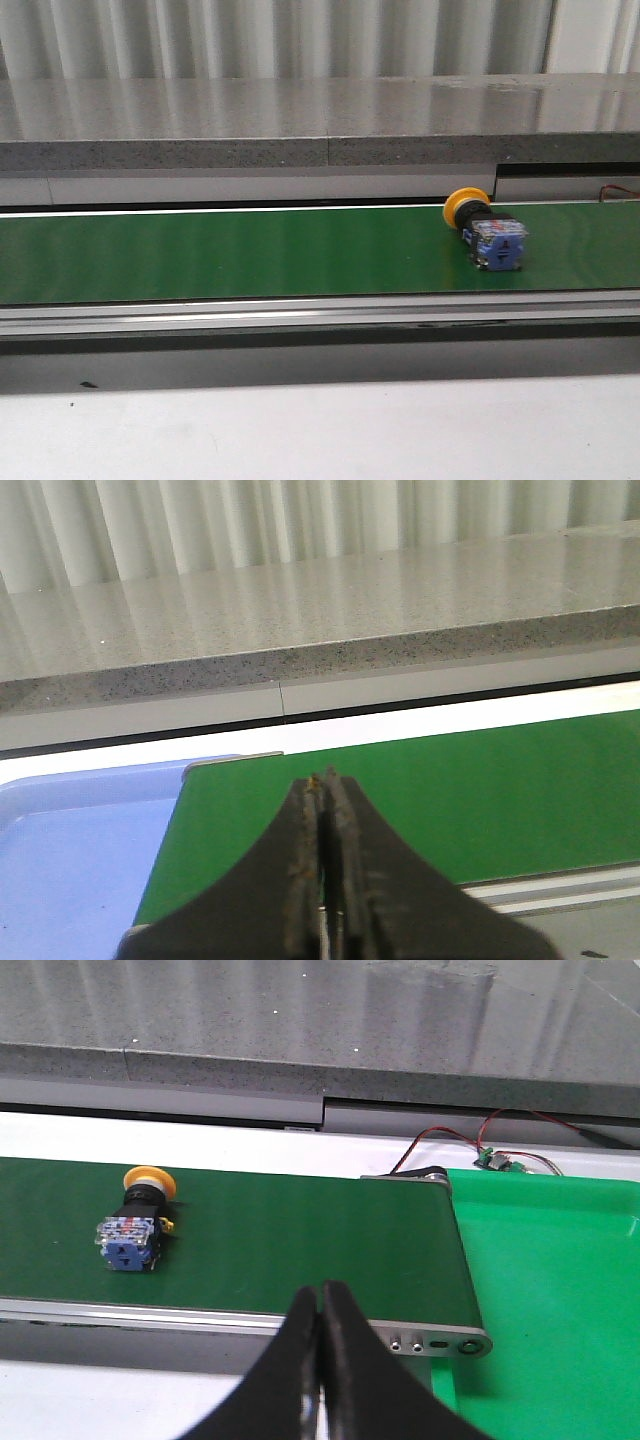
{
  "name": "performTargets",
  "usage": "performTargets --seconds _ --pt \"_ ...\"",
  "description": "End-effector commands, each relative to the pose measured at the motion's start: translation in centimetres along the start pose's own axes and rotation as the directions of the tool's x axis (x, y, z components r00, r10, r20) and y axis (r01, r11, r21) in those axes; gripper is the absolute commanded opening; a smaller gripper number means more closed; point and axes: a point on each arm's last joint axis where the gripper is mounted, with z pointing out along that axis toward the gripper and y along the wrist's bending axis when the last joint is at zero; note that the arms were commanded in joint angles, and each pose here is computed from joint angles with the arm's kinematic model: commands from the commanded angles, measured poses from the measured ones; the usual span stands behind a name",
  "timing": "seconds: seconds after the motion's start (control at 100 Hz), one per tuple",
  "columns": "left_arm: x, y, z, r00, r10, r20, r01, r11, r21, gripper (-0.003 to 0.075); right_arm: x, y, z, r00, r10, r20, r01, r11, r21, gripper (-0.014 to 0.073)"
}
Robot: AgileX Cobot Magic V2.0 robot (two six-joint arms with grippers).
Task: Move button from right to left
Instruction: 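Let the belt carry the button toward the left arm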
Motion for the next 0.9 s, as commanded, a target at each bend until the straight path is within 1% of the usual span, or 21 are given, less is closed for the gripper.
performTargets --seconds 0.0,0.21,0.35,0.44,0.61,0.66,0.8,0.89 --pt "0.0 0.0 -0.1 0.993 -0.009 0.115 0.011 1.000 -0.011 -0.0021 -1.4 -0.1 -0.2 0.995 -0.020 0.098 0.019 1.000 0.010 -0.0068" --pt "-2.2 0.2 -0.6 0.987 -0.008 0.160 0.011 1.000 -0.015 -0.0021 -1.4 -0.1 -0.2 0.995 -0.020 0.098 0.019 1.000 0.010 -0.0068" --pt "-4.3 0.4 -1.1 0.991 -0.016 0.135 0.018 1.000 -0.009 -0.0021 -1.4 -0.1 -0.2 0.995 -0.020 0.098 0.019 1.000 0.010 -0.0068" --pt "-5.4 0.5 -1.1 0.996 -0.023 0.088 0.023 1.000 -0.002 -0.0021 -1.4 -0.1 -0.2 0.995 -0.020 0.098 0.019 1.000 0.010 -0.0068" --pt "-7.3 0.6 -0.6 0.998 -0.027 -0.053 0.027 1.000 0.014 -0.0021 -1.4 -0.1 -0.2 0.995 -0.020 0.098 0.019 1.000 0.010 -0.0068" --pt "-7.8 0.6 -0.2 0.995 -0.026 -0.099 0.028 0.999 0.018 -0.0021 -1.4 -0.1 -0.2 0.995 -0.020 0.098 0.019 1.000 0.010 -0.0068" --pt "-9.6 0.8 1.2 0.985 -0.023 -0.172 0.027 0.999 0.024 -0.0020 -1.4 -0.1 -0.2 0.995 -0.020 0.098 0.019 1.000 0.010 -0.0068" --pt "-10.4 0.9 2.3 0.968 -0.017 -0.252 0.026 0.999 0.030 -0.0010 -1.4 -0.1 -0.2 0.995 -0.020 0.098 0.019 1.000 0.010 -0.0068"
